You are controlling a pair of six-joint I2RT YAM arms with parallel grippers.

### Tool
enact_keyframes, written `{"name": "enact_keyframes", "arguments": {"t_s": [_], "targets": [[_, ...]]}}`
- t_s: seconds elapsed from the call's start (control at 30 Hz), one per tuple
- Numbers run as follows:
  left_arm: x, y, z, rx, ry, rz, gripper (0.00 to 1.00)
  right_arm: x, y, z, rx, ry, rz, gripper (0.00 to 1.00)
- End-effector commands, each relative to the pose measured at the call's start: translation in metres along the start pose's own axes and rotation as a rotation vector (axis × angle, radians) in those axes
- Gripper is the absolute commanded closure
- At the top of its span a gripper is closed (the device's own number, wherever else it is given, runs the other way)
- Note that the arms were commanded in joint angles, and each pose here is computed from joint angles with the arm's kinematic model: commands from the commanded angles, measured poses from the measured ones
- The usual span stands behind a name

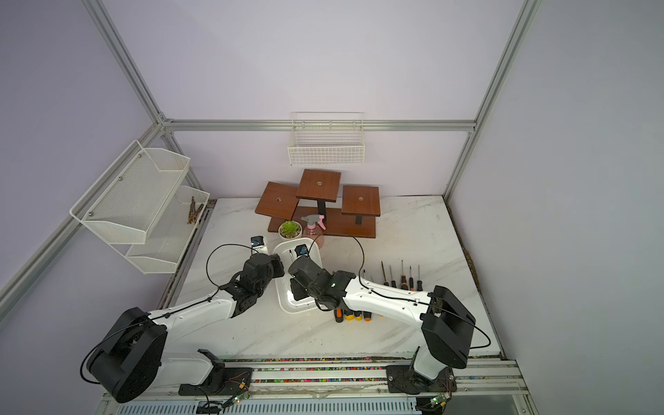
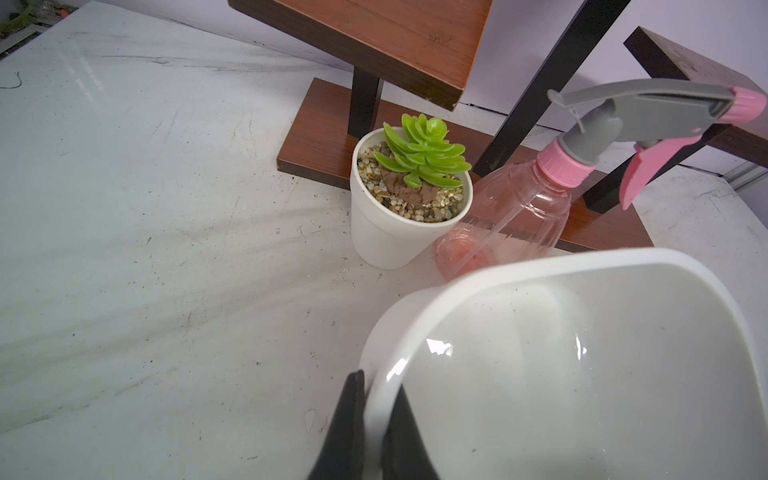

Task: Take out the screwdriver from the storage box
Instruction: Pick up the screwdriver from the storage box, then place the screwdriver at the center of the board.

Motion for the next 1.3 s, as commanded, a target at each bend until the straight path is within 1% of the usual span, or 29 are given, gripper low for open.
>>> {"name": "enact_keyframes", "arguments": {"t_s": [0.0,0.17,0.43,0.63,0.77,0.97,1.2,1.27], "targets": [[-0.007,-0.004,-0.001,0.004,-0.018,-0.007,1.0,-0.005,-0.009,-0.025,0.012,-0.028,-0.008,1.0],[-0.008,-0.004,-0.001,0.005,-0.022,-0.009,1.0,-0.006,-0.022,-0.048,0.02,-0.071,-0.017,1.0],[-0.008,-0.003,-0.002,0.004,-0.024,-0.009,1.0,-0.014,-0.045,-0.082,-0.01,-0.132,0.052,1.0],[-0.008,-0.002,-0.003,0.004,-0.025,-0.011,1.0,-0.015,-0.092,-0.108,0.098,-0.151,0.073,1.0],[-0.008,-0.003,-0.004,0.006,-0.03,-0.013,1.0,-0.01,-0.137,-0.118,0.187,-0.137,0.089,1.0],[-0.009,-0.002,-0.004,0.003,-0.033,-0.015,1.0,-0.012,-0.189,-0.125,0.324,-0.088,0.087,1.0],[-0.009,0.0,-0.006,0.001,-0.04,-0.02,1.0,-0.016,-0.239,-0.127,0.413,-0.026,0.084,1.0],[-0.009,0.0,-0.005,0.001,-0.04,-0.02,1.0,-0.016,-0.254,-0.129,0.438,-0.024,0.112,1.0]]}}
Point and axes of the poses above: each gripper's point midway between its finger pads, its own z axis out along the fingers, its own y axis along the line the jaws close on, x = y × z, the point moved 5 cm from there along -z, back along the fingers, and after that the axes turned 3 degrees about z, right-handed, at the moved point
